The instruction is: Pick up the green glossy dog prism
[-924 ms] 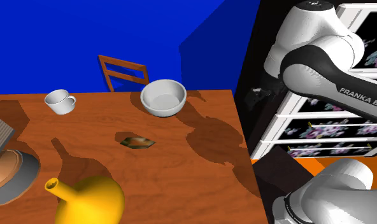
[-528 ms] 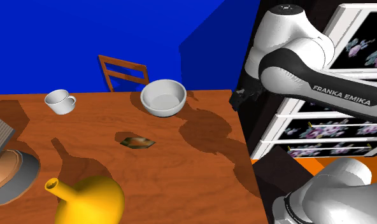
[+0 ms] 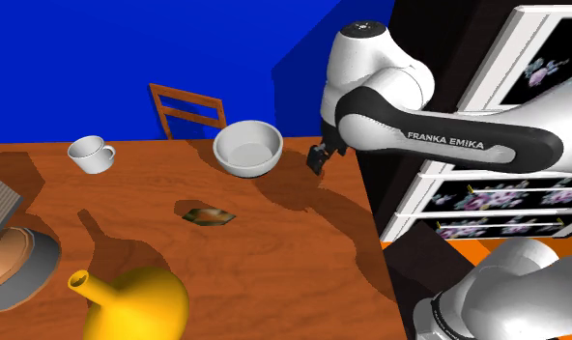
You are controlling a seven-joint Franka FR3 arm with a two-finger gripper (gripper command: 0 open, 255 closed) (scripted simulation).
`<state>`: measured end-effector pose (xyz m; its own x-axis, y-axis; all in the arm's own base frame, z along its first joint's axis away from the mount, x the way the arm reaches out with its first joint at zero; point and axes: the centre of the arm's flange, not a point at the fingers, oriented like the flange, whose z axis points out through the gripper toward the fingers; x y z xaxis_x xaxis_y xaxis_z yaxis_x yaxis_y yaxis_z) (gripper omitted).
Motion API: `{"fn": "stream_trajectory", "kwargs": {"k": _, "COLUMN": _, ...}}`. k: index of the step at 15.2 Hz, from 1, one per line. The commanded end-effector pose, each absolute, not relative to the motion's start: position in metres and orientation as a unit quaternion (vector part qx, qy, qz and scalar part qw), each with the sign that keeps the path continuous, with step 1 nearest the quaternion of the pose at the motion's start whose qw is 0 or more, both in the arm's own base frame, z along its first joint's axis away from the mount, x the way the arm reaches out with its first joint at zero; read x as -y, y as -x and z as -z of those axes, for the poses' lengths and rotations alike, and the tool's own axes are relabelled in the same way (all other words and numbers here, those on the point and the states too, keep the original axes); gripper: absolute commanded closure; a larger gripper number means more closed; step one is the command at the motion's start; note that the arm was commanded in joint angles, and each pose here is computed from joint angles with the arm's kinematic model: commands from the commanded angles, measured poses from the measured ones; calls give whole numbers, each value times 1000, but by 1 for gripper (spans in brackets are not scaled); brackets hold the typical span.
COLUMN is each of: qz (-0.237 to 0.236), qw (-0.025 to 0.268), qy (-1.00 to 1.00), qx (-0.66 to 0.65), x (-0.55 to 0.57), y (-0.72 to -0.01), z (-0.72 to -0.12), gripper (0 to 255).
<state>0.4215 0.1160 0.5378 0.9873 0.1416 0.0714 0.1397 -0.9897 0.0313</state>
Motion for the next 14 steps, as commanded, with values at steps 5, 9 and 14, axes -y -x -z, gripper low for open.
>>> {"fn": "stream_trajectory", "kwargs": {"k": 5, "qz": -35, "qw": 11, "qy": -989, "qx": -144, "x": -184, "y": -460, "z": -518, "gripper": 0}}
{"fn": "stream_trajectory", "kwargs": {"k": 9, "qz": -33, "qw": 11, "qy": -981, "qx": -193, "x": -231, "y": -479, "z": -505, "gripper": 0}}
{"fn": "stream_trajectory", "kwargs": {"k": 14, "qz": -31, "qw": 9, "qy": -967, "qx": -253, "x": -292, "y": -495, "z": -489, "gripper": 0}}
